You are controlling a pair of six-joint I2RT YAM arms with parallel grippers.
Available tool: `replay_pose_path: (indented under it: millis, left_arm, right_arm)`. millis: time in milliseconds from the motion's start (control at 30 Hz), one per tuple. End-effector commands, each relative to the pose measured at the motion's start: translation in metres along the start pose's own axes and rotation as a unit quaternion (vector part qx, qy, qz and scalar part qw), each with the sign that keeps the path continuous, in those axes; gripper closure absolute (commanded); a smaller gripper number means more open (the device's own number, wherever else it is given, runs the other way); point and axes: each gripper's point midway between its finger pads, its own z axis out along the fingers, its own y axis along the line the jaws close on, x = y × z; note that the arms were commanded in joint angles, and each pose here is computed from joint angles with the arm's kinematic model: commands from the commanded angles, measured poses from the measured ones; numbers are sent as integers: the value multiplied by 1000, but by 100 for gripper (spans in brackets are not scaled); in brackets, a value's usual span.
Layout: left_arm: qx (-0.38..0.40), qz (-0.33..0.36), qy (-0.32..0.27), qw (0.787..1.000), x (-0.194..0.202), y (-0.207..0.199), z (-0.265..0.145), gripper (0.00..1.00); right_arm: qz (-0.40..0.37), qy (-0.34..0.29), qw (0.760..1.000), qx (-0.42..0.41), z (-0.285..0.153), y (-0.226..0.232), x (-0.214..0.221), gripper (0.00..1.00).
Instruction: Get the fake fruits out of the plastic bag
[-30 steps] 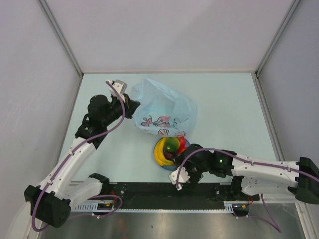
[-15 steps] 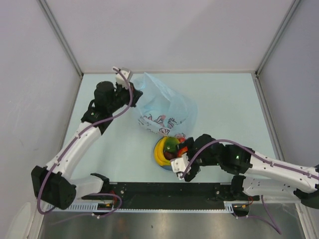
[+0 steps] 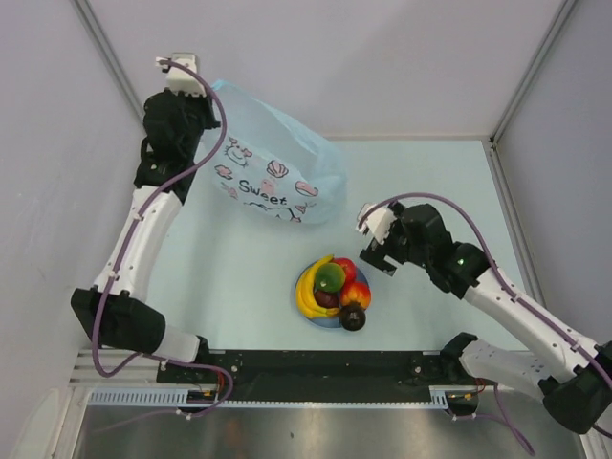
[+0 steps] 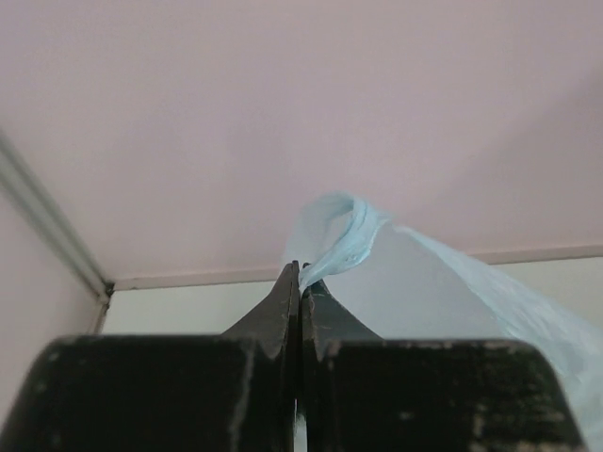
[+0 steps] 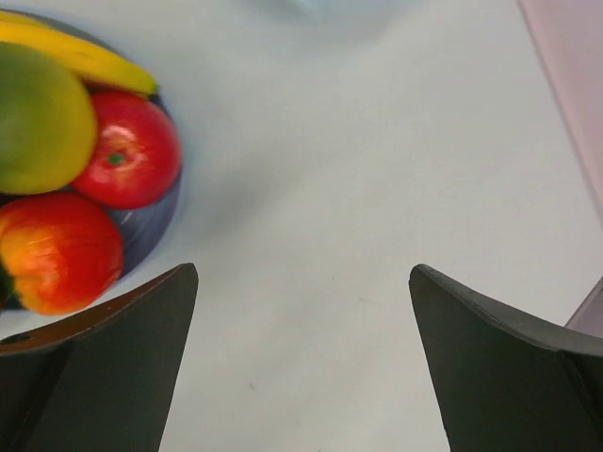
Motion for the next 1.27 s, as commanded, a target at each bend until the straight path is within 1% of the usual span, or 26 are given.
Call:
replay_pose_path:
  millis: [0, 67, 100, 133, 200, 267, 300, 367, 400, 433, 467, 500, 567, 600, 667, 700, 833, 967, 1000, 1033, 1067, 1100, 1133, 1167, 1200, 1233]
  left_arm:
    - [-48, 11, 12, 999, 14, 32, -37, 99]
    - [-68, 2, 25, 997, 35, 40, -50, 98]
    - [-69, 4, 57, 996, 70, 40, -56, 90]
    - [-64, 5, 56, 996, 73, 39, -63, 89]
    - [-60, -5, 76, 995, 99, 36, -65, 88]
    - [-87, 0, 91, 992, 114, 45, -62, 89]
    - [-98, 0, 87, 991, 109, 49, -60, 76]
    - [-101, 0, 86, 991, 104, 51, -57, 37]
    - [-97, -2, 78, 992, 93, 50, -56, 3]
    - [-88, -2, 73, 993, 88, 47, -58, 0]
    - [-73, -3, 61, 995, 75, 43, -62, 0]
    - [-65, -5, 46, 997, 61, 40, -65, 0]
    - [-46, -11, 36, 998, 45, 33, -73, 0]
    - [-17, -13, 16, 1000, 25, 23, -82, 0]
    - [1, -13, 10, 1000, 15, 17, -93, 0]
    - [26, -13, -3, 1000, 3, 9, -103, 0]
    - [34, -8, -6, 999, -6, 7, -131, 0]
    - [36, 28, 11, 999, 9, 9, -156, 0]
    - [42, 34, 32, 998, 29, 8, -159, 0]
    - [50, 41, 38, 997, 35, 6, -168, 0]
    - [52, 40, 47, 997, 44, 5, -172, 0]
    - [57, 38, 74, 995, 66, 4, -175, 0]
    - [65, 37, 80, 994, 72, 1, -179, 0]
    - [77, 34, 79, 993, 75, -3, -185, 0]
    - [85, 30, 93, 992, 88, -6, -187, 0]
    - [92, 22, 96, 991, 92, -9, -189, 0]
  right_arm:
    - [130, 6, 991, 36, 8, -22, 4, 0]
    - [154, 7, 987, 45, 11, -29, 7, 0]
    - [156, 6, 987, 43, 12, -29, 8, 0]
    - [162, -4, 985, 50, 12, -33, 4, 0]
    - [177, -13, 983, 56, 14, -35, 1, 0]
    - [187, -3, 980, 69, 18, -38, 6, 0]
    - [194, 2, 978, 81, 20, -42, 8, 0]
    - [223, 7, 966, 132, 20, -59, 13, 0]
    - [239, 4, 959, 155, 19, -68, 15, 0]
    - [248, 3, 953, 171, 17, -74, 15, 0]
    - [255, 6, 948, 188, 15, -79, 18, 0]
    - [256, 10, 947, 194, 14, -81, 20, 0]
    - [254, 21, 945, 205, 9, -82, 26, 0]
    - [253, 34, 945, 205, 6, -80, 31, 0]
    - [256, 49, 942, 210, -1, -79, 37, 0]
    - [259, 66, 941, 209, -4, -75, 43, 0]
    - [278, 88, 932, 215, -15, -69, 54, 0]
    - [298, 88, 926, 214, -24, -70, 59, 0]
    - [304, 86, 924, 214, -29, -71, 60, 0]
    - [315, 83, 923, 203, -29, -69, 59, 0]
    - [326, 85, 919, 204, -33, -73, 63, 0]
    - [334, 87, 917, 200, -37, -71, 65, 0]
    - [344, 88, 916, 188, -37, -67, 67, 1]
    - [361, 94, 907, 195, -39, -70, 74, 0]
    - [375, 98, 901, 197, -41, -71, 78, 1]
    - [389, 88, 898, 188, -42, -69, 77, 0]
